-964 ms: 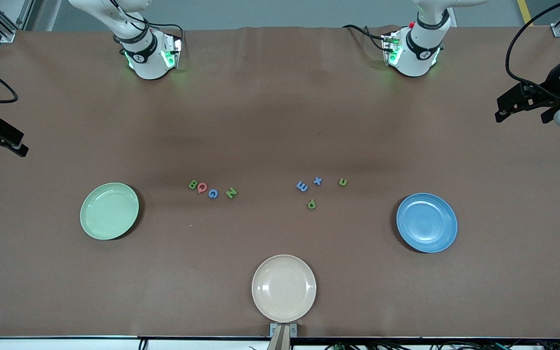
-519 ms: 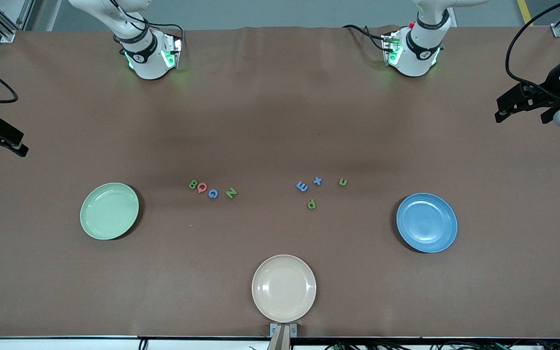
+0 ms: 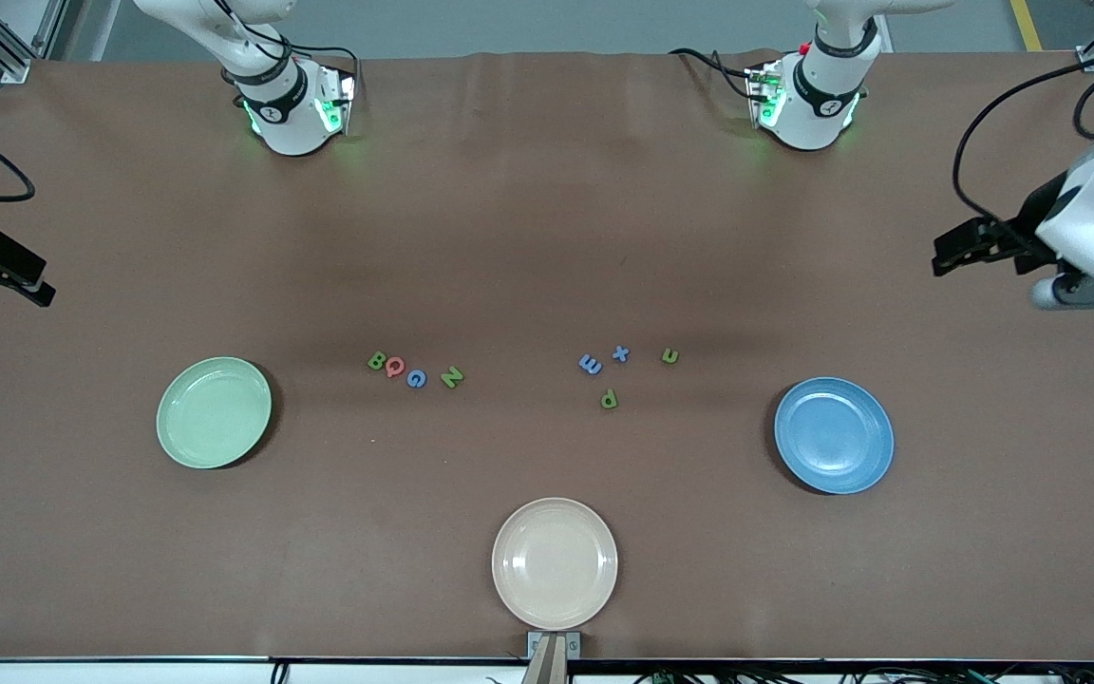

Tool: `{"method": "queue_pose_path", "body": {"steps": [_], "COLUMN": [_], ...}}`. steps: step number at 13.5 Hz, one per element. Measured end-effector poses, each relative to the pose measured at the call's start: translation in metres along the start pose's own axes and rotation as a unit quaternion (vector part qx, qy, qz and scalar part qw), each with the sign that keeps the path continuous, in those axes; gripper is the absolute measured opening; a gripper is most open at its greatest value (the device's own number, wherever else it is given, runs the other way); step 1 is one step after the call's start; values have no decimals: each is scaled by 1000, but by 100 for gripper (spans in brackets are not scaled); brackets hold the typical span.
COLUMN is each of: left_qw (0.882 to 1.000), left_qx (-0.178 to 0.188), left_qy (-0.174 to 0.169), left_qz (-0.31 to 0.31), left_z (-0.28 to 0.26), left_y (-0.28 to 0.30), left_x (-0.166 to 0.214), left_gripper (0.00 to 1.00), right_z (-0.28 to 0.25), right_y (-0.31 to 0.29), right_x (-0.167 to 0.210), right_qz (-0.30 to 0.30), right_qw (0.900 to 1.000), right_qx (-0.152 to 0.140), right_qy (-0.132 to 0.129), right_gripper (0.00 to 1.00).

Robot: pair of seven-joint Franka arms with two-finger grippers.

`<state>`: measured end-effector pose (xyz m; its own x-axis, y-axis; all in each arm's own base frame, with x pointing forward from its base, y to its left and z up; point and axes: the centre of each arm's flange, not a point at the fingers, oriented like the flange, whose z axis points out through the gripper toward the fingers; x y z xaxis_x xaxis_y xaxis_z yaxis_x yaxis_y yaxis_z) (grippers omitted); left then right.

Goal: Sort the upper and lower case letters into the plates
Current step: 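Move both grippers down toward the scattered foam letters, then grasp the green n with the left gripper while the right gripper grasps green N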

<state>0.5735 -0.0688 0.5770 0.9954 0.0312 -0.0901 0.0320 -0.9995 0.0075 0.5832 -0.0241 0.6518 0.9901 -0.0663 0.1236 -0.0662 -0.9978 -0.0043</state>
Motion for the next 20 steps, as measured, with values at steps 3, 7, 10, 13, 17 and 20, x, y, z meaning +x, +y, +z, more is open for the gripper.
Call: {"method": "queue_pose_path", "body": {"steps": [3, 7, 10, 13, 17, 20], "left_qw": [999, 995, 988, 972, 948, 929], "left_qx": [-2, -12, -13, 18, 6, -2], "left_qy": [2, 23, 35, 47, 56, 62], "left_qz": [-34, -99, -149, -232, -313, -364], "left_z": [51, 137, 186, 233, 299, 343], "left_y": [42, 90, 123, 167, 205, 225], "left_x": [5, -3, -16, -28, -27, -31], "left_gripper": [100, 100, 100, 100, 91, 83], "right_z": [13, 83, 144, 204, 274, 319], "right_y": [-14, -82, -140, -203, -316, -364], "right_x": [-1, 3, -5, -32, -74, -99], "right_qz": [-13, -65, -96, -136, -222, -282], "right_qw": [1000, 994, 989, 981, 968, 957], "right_qx": [1, 4, 38, 51, 50, 29], "right_qy": [-27, -85, -110, -128, -104, -65], "right_gripper": [100, 100, 100, 100, 100, 100]}}
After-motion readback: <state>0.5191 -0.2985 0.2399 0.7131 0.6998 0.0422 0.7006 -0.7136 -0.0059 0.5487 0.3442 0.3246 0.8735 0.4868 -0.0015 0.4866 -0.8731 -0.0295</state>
